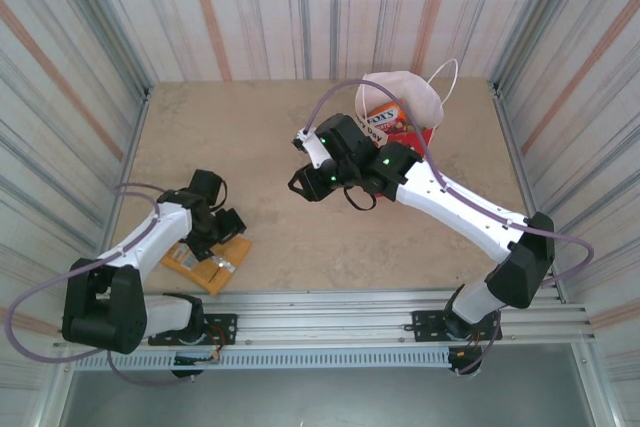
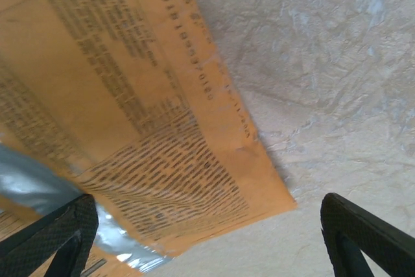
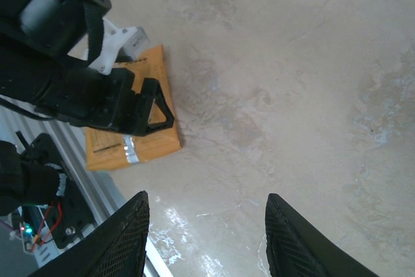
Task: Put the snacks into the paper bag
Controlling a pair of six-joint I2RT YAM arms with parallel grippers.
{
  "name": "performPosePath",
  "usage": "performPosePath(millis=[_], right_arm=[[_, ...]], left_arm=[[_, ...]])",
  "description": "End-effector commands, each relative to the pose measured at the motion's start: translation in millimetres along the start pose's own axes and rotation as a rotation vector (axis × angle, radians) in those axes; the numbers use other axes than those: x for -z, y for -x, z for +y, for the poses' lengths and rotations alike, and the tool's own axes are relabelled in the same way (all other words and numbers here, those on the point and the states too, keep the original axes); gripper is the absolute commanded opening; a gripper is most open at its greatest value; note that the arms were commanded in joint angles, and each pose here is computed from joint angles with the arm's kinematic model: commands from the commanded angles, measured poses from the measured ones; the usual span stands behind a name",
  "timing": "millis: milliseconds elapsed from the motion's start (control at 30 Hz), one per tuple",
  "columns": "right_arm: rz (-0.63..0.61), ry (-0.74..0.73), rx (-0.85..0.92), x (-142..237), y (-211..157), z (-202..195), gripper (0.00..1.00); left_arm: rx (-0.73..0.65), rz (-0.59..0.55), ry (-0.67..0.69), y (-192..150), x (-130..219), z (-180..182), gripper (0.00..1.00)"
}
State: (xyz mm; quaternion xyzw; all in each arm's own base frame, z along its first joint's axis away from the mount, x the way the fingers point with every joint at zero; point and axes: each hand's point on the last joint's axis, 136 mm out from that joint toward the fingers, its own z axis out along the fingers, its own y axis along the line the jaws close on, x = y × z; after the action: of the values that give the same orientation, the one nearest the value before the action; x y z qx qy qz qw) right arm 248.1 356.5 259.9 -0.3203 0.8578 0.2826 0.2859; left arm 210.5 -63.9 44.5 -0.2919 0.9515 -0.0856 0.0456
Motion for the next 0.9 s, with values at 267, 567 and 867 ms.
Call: performPosePath(millis=[267,567,867], right_arm=[[-0.007,-0.029,-0.004,5.7,-2.8,-3.2,0.49],[0.001,-0.052,-0.008,7.1,-8.1,-8.1,0.49],[0.012,-0.077,-0.087,6.2,-14.0,-26.1,0.49]], left_arm=[[-0.091,0.052,-0.112,-7.0,-32.4,-57.0,0.91],[-0.3,0.055,-0.229,-21.4,-25.8,-150.5,0.91],[-0.416,-0.03,-0.299,-22.7,34.7,-181.4,0.91]])
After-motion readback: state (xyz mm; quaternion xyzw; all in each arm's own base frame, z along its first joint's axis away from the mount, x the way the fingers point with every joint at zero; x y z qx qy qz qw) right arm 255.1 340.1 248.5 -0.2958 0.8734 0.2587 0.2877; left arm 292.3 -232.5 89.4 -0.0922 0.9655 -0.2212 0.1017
